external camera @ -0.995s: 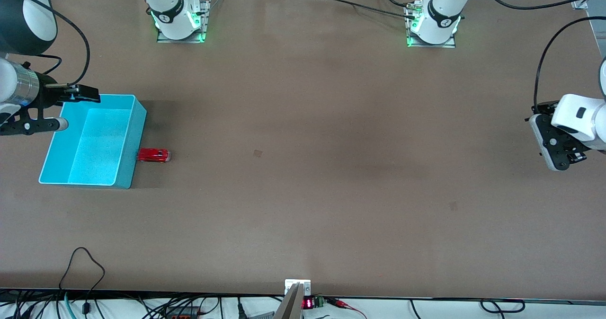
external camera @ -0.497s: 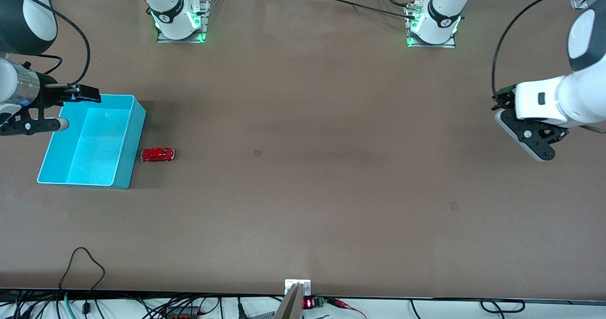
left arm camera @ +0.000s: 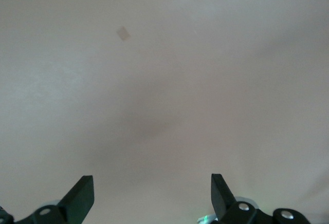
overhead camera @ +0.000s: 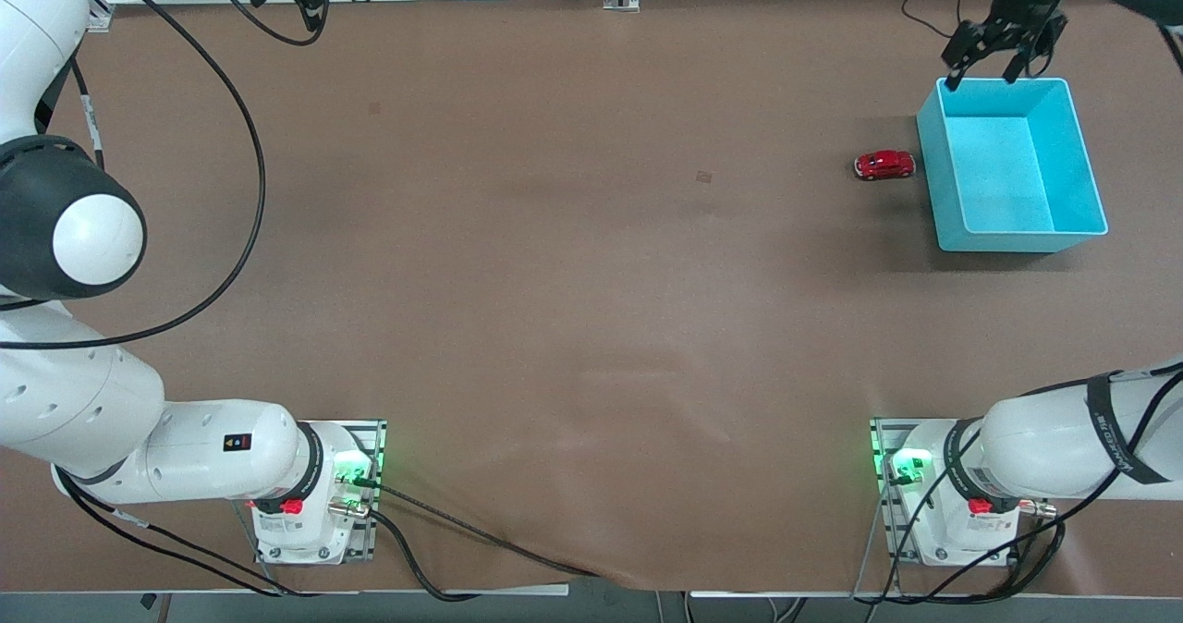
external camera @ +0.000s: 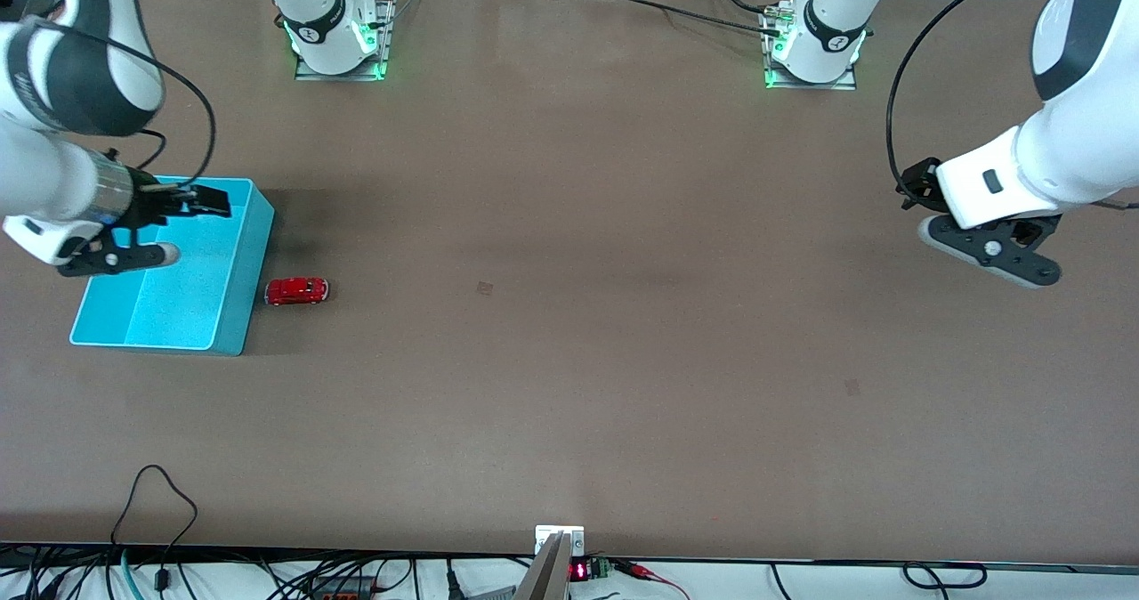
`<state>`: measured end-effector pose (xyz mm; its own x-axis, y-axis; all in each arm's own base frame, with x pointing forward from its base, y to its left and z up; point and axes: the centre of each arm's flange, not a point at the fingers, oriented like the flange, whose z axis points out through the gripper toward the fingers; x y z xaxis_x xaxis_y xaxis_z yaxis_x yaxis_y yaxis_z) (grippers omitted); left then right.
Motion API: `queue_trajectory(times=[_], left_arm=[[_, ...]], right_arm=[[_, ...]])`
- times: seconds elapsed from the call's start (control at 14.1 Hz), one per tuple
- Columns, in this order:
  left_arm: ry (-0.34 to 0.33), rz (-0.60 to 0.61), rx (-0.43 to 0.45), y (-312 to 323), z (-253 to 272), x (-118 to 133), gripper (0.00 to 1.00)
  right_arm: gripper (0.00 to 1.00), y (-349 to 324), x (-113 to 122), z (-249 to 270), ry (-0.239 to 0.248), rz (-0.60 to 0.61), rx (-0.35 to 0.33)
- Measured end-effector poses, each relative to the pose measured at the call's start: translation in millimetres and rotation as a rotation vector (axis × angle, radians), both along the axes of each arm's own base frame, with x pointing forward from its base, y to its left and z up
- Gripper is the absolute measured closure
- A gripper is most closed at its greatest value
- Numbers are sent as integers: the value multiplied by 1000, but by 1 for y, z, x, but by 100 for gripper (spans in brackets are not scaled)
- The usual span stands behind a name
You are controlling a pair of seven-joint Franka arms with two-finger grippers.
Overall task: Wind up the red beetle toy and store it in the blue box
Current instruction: 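Lower the right gripper onto the red car and close it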
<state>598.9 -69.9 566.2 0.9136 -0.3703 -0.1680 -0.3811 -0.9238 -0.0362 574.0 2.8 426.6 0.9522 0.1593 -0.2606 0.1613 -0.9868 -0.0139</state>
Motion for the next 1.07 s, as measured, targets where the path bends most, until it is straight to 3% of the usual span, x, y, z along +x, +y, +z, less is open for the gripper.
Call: queue_trajectory(times=[0.14,0.28,0.5,0.64,0.85,1.07], left_arm=[[-107,176,-36,18,5,-7,0],[-173,258,-51,32,6,-21,0],[-181,291,-50,39,5,-36,0],[-174,304,-49,39,10,-39,0],[-180,307,-52,38,14,-39,0],[-183,303,-53,34,16,-39,0]], right_arm=[[0,23,-9,-35,-13,46,9],[0,40,-20,-69,-52,129,28],[0,39,-34,-114,-127,443,94],[0,26,-36,-139,-146,703,145],[0,13,-34,-162,-125,970,189],[0,13,-32,-184,-98,1121,169]])
